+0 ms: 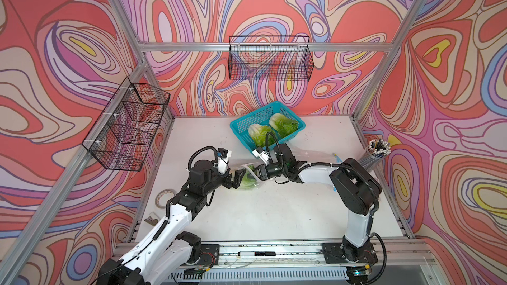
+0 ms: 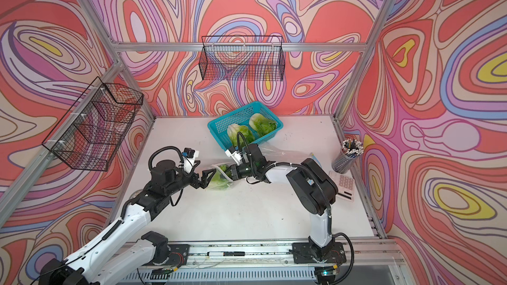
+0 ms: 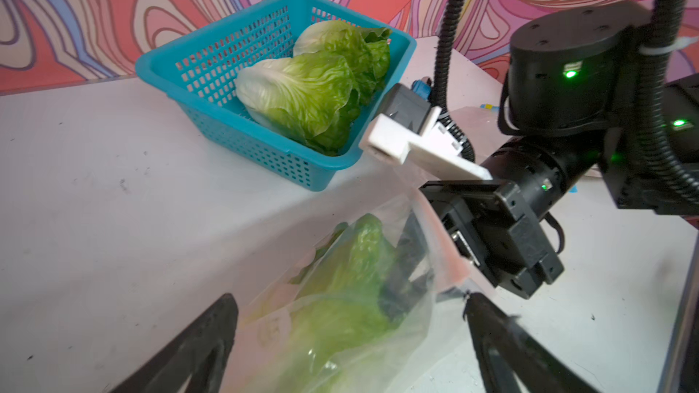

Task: Open the zip-top bag and take out the chinese cabbages
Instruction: Pick up the Chinese cabbage from the zipper food storage bag.

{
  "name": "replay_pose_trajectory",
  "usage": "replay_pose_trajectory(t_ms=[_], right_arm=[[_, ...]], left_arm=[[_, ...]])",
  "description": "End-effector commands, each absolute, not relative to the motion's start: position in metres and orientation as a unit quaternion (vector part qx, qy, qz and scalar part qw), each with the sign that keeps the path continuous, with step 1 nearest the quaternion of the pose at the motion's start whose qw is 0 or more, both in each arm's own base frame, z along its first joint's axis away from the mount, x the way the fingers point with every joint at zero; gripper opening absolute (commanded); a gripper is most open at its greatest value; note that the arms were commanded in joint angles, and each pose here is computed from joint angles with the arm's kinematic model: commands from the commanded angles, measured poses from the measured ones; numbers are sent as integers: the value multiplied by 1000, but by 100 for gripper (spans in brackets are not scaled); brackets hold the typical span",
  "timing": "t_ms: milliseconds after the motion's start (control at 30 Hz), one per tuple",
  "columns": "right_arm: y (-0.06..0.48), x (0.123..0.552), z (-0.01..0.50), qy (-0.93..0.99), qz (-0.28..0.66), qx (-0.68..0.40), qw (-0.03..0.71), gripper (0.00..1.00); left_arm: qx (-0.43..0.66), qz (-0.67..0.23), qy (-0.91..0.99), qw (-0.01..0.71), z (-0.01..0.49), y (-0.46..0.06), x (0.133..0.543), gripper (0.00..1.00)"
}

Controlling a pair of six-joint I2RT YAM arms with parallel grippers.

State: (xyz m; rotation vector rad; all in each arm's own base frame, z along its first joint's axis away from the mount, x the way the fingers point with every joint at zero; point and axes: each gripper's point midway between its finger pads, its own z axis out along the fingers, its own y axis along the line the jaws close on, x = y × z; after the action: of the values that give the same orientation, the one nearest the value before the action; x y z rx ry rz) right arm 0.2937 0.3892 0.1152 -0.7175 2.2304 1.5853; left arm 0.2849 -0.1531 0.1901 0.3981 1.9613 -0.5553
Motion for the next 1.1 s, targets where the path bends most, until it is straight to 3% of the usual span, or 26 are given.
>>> replay_pose_trajectory(t_ms=[0,300,500,1067], right_arm=[[391,295,133,767,554,-267,181,0],[388,302,136,769,551,-259,196,0],[388,305,134,771,547,-256,202,0],[383,306,133,775,525,-265,232,0]], left_arm=[[107,-180,829,518,181,-127,287,100],[-9,-107,827,552,181,-76,279,100],[-106,-85,834,535,168,-48,271,100],[-354,-249,811,392,119,-35,275,100]])
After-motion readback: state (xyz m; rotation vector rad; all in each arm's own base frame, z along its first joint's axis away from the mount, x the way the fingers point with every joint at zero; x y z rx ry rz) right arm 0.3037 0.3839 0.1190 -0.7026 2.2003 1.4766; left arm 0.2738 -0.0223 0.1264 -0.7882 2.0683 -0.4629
